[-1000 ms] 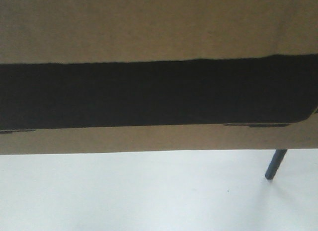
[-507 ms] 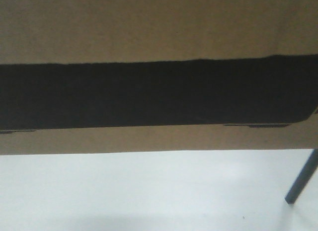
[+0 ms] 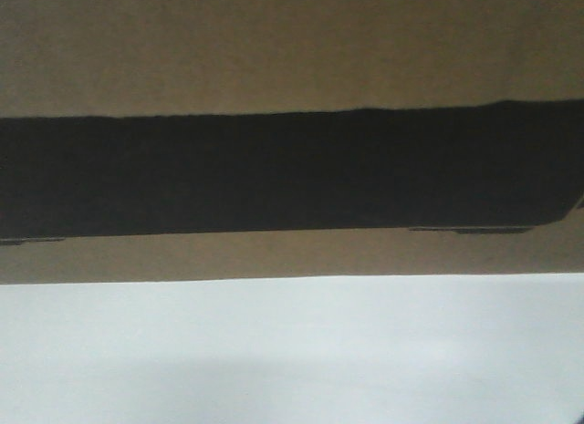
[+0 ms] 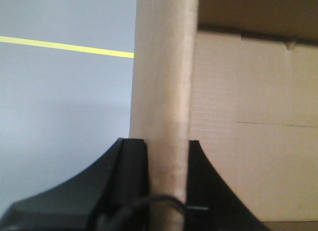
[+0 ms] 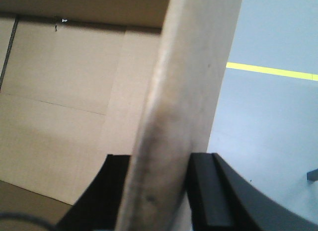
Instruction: Grab box from left shelf to table start
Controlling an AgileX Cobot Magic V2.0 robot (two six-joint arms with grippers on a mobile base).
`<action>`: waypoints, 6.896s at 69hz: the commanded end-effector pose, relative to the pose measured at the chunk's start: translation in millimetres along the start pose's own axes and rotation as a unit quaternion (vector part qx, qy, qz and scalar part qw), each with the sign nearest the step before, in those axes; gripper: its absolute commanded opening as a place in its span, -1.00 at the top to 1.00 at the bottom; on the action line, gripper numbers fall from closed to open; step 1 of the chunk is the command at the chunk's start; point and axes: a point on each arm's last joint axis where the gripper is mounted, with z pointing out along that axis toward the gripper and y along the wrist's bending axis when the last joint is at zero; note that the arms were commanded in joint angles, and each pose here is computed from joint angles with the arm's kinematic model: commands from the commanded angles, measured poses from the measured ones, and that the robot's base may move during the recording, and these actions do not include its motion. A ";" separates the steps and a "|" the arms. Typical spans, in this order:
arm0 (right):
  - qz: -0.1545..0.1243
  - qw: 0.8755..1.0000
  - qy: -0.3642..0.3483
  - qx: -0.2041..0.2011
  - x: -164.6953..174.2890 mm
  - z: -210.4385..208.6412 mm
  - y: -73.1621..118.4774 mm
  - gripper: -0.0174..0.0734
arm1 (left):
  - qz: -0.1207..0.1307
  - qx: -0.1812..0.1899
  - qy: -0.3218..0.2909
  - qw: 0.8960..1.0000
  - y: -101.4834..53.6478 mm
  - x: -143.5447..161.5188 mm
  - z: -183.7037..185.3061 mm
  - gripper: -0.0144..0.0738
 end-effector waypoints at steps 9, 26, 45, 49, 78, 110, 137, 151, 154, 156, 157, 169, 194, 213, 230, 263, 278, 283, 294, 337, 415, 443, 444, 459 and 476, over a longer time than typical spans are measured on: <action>-0.012 0.998 -0.066 -0.009 -15.7 -7.6 2.7 0.46 | -0.033 0.041 -0.114 0.992 -8.4 -25.6 -11.2 0.91; -0.012 0.998 -0.066 -0.009 -15.7 -7.6 2.7 0.46 | -0.033 0.041 -0.114 0.992 -8.4 -25.6 -11.2 0.91; -0.012 0.998 -0.066 -0.009 -15.7 -7.6 2.7 0.46 | -0.033 0.041 -0.114 0.992 -8.4 -25.6 -11.2 0.91; -0.012 0.998 -0.066 -0.009 -15.7 -7.6 2.7 0.46 | -0.033 0.041 -0.114 0.992 -8.4 -25.6 -11.2 0.91; -0.012 0.998 -0.066 -0.009 -15.7 -7.6 2.7 0.46 | -0.033 0.041 -0.114 0.992 -8.4 -25.6 -11.2 0.91; -0.012 0.998 -0.065 -0.009 -15.8 -7.3 2.7 0.46 | -0.033 0.041 -0.114 0.992 -8.5 -25.6 -11.2 0.91; -0.012 0.998 -0.065 -0.009 -15.8 -7.3 2.7 0.46 | -0.033 0.041 -0.114 0.992 -8.5 -25.6 -11.2 0.91; -0.012 0.998 -0.065 -0.009 -15.7 -7.3 2.7 0.46 | -0.033 0.041 -0.114 0.992 -8.5 -25.6 -11.2 0.91; -0.012 0.998 -0.065 -0.009 -15.7 -7.3 2.7 0.46 | -0.033 0.041 -0.114 0.992 -8.5 -25.6 -11.2 0.91; -0.012 0.998 -0.065 -0.009 -15.7 -7.3 2.7 0.46 | -0.033 0.041 -0.114 0.992 -8.5 -25.6 -11.2 0.91; -0.012 0.998 -0.065 -0.009 -15.7 -7.3 2.7 0.46 | -0.033 0.041 -0.114 0.992 -8.5 -25.6 -11.2 0.91; -0.012 0.998 -0.065 -0.009 -15.7 -7.3 2.7 0.46 | -0.033 0.041 -0.114 0.992 -8.5 -25.6 -11.2 0.91; -0.012 0.998 -0.065 -0.009 -15.7 -7.3 2.7 0.46 | -0.033 0.041 -0.114 0.992 -8.5 -25.6 -11.2 0.91; -0.012 0.998 -0.065 -0.009 -15.8 -7.3 2.7 0.46 | -0.033 0.041 -0.114 0.992 -8.5 -25.6 -11.2 0.91; -0.012 0.998 -0.065 -0.009 -15.9 -7.0 2.7 0.46 | -0.033 0.041 -0.114 0.992 -8.5 -25.6 -11.2 0.91; -0.012 0.998 -0.064 -0.009 -15.9 -6.7 2.7 0.46 | -0.033 0.041 -0.114 0.992 -8.6 -25.6 -11.2 0.91; -0.012 0.998 -0.064 -0.009 -15.8 -6.7 2.7 0.46 | -0.033 0.041 -0.114 0.992 -8.6 -25.6 -11.2 0.91; -0.012 0.998 -0.064 -0.009 -15.8 -6.7 2.7 0.46 | -0.033 0.041 -0.114 0.992 -8.6 -25.6 -11.2 0.91; -0.012 0.998 -0.064 -0.009 -15.8 -6.7 2.7 0.46 | -0.033 0.041 -0.114 0.992 -8.6 -25.6 -11.2 0.91; -0.012 0.998 -0.064 -0.009 -15.8 -6.7 2.7 0.46 | -0.033 0.041 -0.114 0.992 -8.6 -25.6 -11.2 0.91; -0.012 0.998 -0.064 -0.009 -15.8 -6.7 2.7 0.46 | -0.033 0.041 -0.113 0.992 -8.5 -25.7 -10.6 0.91; -0.012 0.998 -0.064 -0.009 -15.8 -6.7 2.7 0.46 | -0.033 0.041 -0.113 0.992 -8.5 -25.7 -10.6 0.91; -0.012 0.998 -0.064 -0.009 -15.8 -6.7 2.7 0.46 | -0.033 0.041 -0.113 0.992 -8.5 -25.7 -10.6 0.91; -0.012 0.998 -0.064 -0.009 -15.8 -6.7 2.7 0.46 | -0.033 0.041 -0.113 0.992 -8.5 -25.7 -10.6 0.91; -0.012 0.998 -0.064 -0.009 -15.8 -6.7 2.7 0.46 | -0.033 0.041 -0.113 0.992 -8.5 -25.7 -10.6 0.91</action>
